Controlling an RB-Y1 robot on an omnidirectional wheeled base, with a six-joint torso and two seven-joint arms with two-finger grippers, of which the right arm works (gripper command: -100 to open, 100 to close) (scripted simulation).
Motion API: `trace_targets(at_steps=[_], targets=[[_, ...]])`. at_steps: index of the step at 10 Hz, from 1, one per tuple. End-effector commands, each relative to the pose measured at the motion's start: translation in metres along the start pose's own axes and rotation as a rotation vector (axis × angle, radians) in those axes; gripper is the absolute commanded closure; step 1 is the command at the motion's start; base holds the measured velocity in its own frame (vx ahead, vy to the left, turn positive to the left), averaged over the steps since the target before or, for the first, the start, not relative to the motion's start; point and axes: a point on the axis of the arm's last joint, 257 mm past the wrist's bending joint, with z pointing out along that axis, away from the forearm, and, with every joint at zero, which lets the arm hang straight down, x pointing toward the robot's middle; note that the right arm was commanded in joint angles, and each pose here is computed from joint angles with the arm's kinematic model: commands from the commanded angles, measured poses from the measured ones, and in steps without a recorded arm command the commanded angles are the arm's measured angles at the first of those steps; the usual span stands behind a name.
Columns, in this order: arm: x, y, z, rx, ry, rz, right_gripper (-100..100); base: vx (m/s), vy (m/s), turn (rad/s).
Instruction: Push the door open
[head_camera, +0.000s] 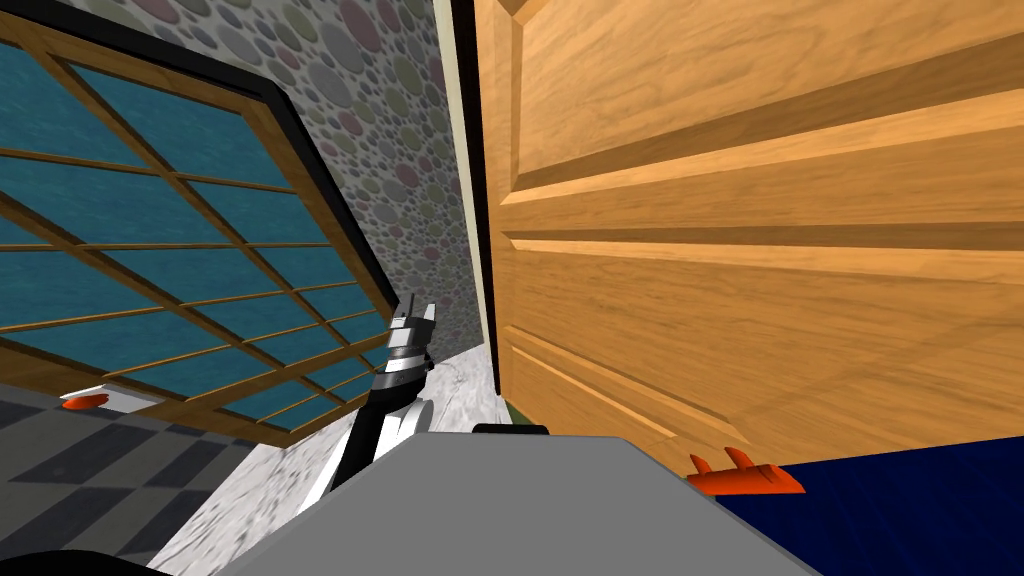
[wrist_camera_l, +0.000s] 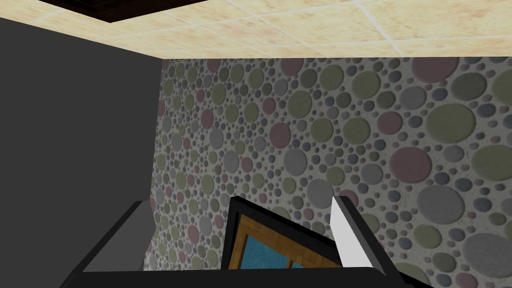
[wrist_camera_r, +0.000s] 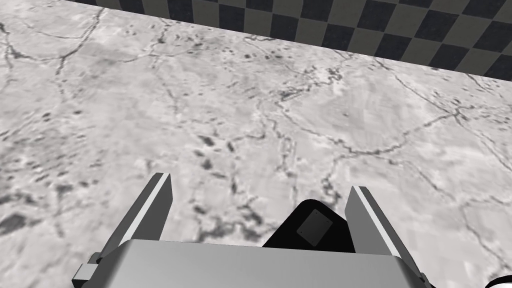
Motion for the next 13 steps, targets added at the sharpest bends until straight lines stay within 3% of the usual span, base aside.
trace_targets(at_steps=[1,13], targets=[[0.0016,-0.0013,-0.0014,0.003,0.007,0.0,-100,0.043,-0.013,-0.052],[0.0054,-0.0038,-0.0042,0.014,0.022,-0.004,-100,0.016,-0.005,-0.021]])
